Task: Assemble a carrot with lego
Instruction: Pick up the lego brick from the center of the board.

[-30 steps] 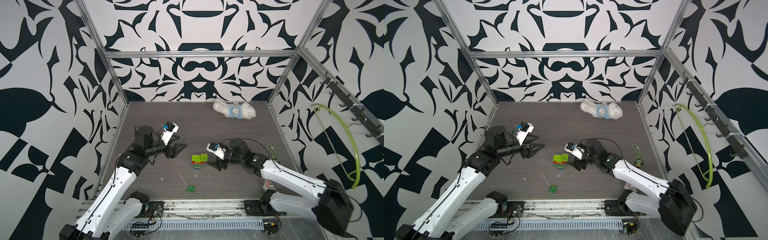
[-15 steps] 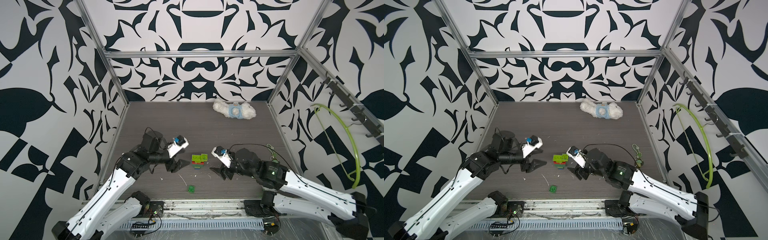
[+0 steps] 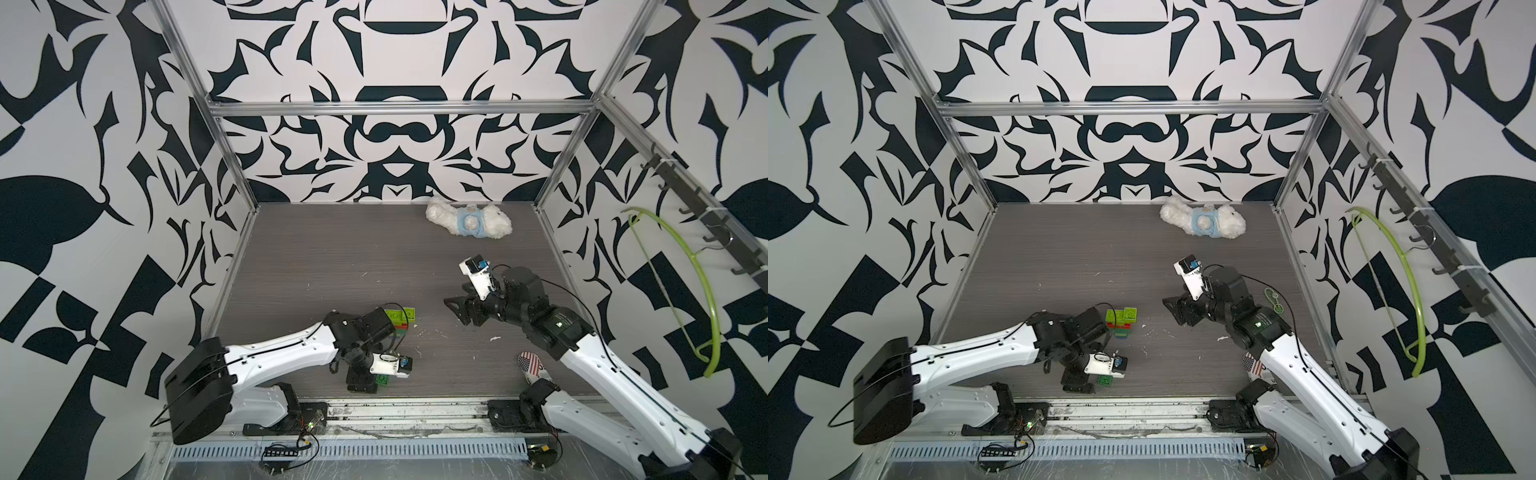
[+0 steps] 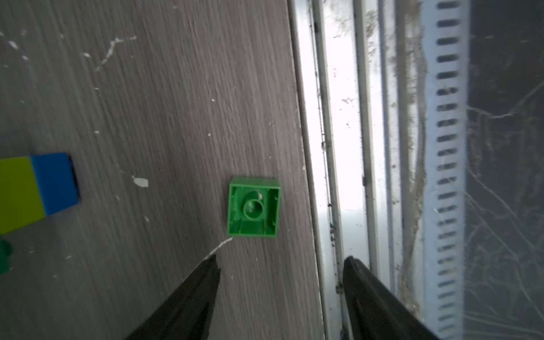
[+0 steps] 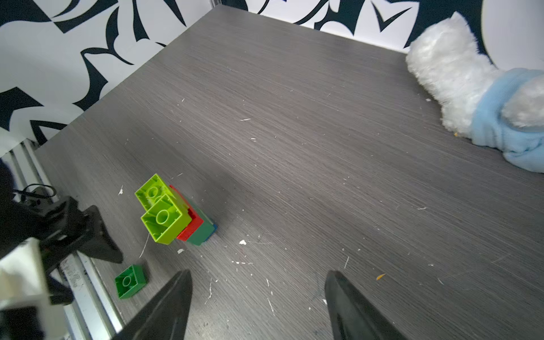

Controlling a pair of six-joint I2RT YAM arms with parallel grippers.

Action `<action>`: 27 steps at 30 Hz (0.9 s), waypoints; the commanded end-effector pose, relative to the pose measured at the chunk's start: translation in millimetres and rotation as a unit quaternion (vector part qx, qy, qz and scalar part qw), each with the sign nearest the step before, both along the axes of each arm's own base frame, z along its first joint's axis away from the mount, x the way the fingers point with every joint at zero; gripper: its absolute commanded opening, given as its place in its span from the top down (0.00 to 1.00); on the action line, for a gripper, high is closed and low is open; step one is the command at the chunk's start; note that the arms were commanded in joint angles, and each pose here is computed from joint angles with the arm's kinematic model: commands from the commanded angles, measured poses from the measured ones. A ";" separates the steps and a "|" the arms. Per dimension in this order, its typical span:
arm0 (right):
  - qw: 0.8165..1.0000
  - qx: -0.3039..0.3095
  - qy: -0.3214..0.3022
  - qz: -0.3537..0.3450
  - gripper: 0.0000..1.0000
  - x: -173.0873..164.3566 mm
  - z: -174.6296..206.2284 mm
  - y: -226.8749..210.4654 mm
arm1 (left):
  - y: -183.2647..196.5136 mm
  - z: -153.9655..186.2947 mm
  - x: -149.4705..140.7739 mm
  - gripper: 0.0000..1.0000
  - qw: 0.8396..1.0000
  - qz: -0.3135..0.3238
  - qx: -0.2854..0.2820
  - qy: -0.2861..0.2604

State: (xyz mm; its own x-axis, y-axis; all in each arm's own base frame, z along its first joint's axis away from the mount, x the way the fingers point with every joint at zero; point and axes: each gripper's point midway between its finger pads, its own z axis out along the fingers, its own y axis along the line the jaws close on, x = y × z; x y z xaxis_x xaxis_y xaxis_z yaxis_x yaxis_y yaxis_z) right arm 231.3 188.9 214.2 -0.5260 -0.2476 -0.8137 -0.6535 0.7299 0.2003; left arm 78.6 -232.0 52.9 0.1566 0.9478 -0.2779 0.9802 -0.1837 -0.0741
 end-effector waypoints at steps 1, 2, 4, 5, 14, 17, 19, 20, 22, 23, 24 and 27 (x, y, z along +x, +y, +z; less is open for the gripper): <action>1.000 0.022 -0.005 0.018 0.24 -4.9 12.8 5.5 | -11.2 -8.7 18.5 0.26 0.999 0.020 -0.002 -0.046; 1.000 0.023 -0.006 0.021 0.24 -5.8 13.9 5.9 | -14.1 -9.4 21.6 0.26 0.998 0.025 -0.004 -0.050; 0.999 0.023 -0.006 0.022 0.24 -7.1 14.0 5.8 | -16.0 -12.6 22.3 0.26 0.998 0.025 -0.004 -0.051; 0.999 0.023 -0.006 0.023 0.24 -7.4 13.8 5.7 | -16.2 -14.6 20.3 0.27 0.999 0.024 -0.003 -0.046; 0.999 0.021 0.002 0.029 0.25 -7.9 10.5 7.6 | -8.4 -21.1 -4.6 0.31 1.000 0.001 0.001 0.004; 0.999 0.020 0.006 0.033 0.26 -8.2 8.9 9.0 | -9.3 -25.8 -4.2 0.36 1.000 0.008 0.001 0.003; 0.999 0.019 0.010 0.036 0.26 -8.3 7.4 10.1 | -8.9 -29.8 -4.0 0.42 1.000 0.007 0.007 0.001; 0.999 0.019 0.011 0.036 0.26 -7.8 7.0 10.4 | -8.7 -31.2 -3.3 0.44 1.000 0.007 0.009 -0.001; 0.999 0.016 0.017 0.037 0.27 -8.3 4.5 10.5 | -9.4 -32.0 -3.3 0.50 1.000 0.005 0.009 -0.002; 0.999 0.016 0.018 0.037 0.27 -8.4 4.2 10.5 | -9.5 -32.5 -2.6 0.51 1.000 0.005 0.008 -0.003; 0.999 0.016 0.018 0.038 0.27 -8.6 4.0 10.9 | -9.2 -32.5 -1.9 0.51 1.000 0.006 0.009 -0.005; 0.999 0.017 0.020 0.039 0.27 -9.2 3.9 10.9 | -9.8 -32.6 -1.2 0.54 1.000 0.009 0.005 -0.009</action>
